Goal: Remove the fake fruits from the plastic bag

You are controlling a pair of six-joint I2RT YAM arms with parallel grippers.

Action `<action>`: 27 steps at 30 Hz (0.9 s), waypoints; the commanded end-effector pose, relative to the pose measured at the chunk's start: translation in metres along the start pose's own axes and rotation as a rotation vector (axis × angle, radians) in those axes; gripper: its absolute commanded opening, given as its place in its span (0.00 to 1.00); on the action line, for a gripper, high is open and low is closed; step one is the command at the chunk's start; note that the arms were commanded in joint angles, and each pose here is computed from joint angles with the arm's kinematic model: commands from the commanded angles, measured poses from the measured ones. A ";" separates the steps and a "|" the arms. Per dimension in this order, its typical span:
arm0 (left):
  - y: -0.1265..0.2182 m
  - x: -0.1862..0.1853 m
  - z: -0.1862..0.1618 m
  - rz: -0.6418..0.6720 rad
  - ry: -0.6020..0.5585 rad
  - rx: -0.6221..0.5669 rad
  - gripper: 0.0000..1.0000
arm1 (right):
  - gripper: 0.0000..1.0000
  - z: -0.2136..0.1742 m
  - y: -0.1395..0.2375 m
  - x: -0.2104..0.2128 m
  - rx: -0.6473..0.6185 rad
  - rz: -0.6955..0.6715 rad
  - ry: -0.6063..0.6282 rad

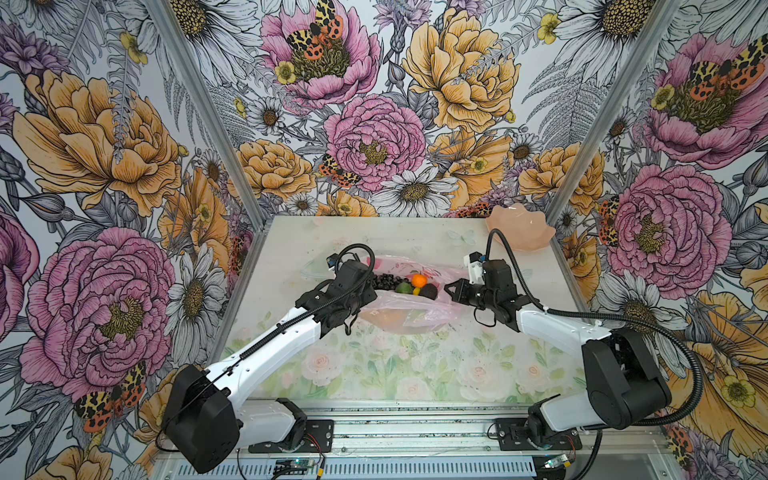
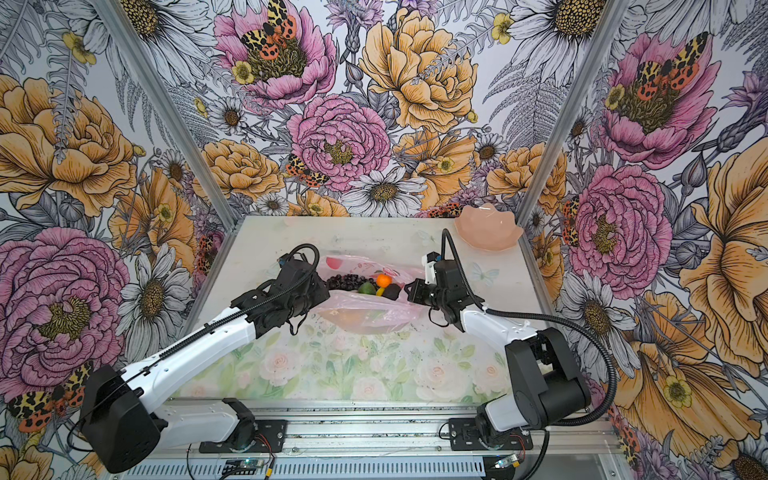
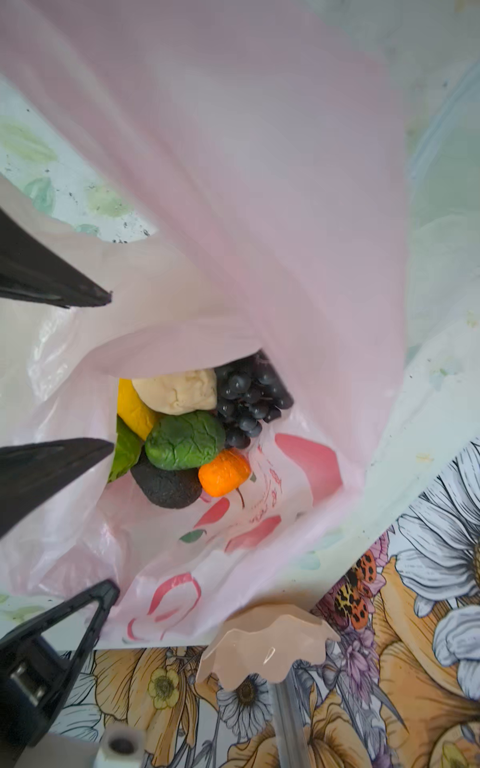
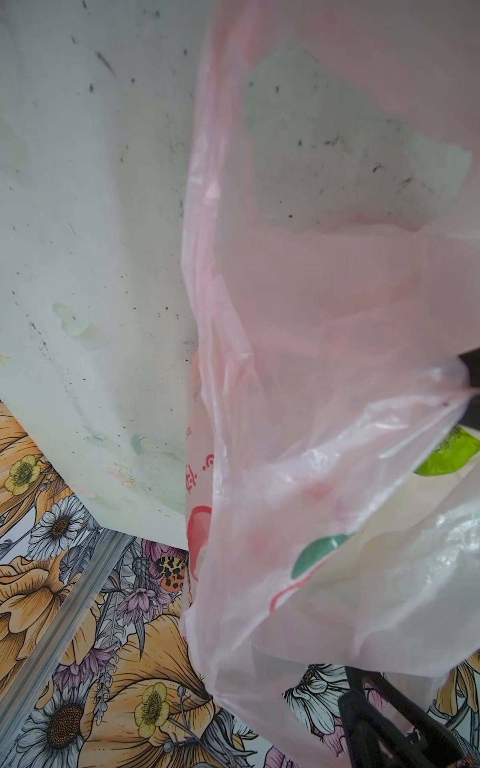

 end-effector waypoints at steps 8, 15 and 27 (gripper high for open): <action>-0.051 -0.014 0.004 -0.244 0.154 0.051 0.75 | 0.00 -0.001 0.000 0.030 0.011 0.057 0.103; -0.069 -0.008 0.012 -0.218 0.146 0.065 0.72 | 0.00 -0.005 0.004 0.030 0.024 0.087 0.073; -0.066 0.062 0.023 -0.205 0.206 -0.005 0.00 | 0.00 0.095 0.009 0.036 -0.152 0.447 -0.246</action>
Point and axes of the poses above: each gripper's point midway between its finger pads, its own y axis back along the fingers, its own x axis along the line the jaws close on, z = x × y, the point moved 1 cm from there along y, back along the fingers, and after that the axes turned 5 degrees about -y, right-handed, at the moved point
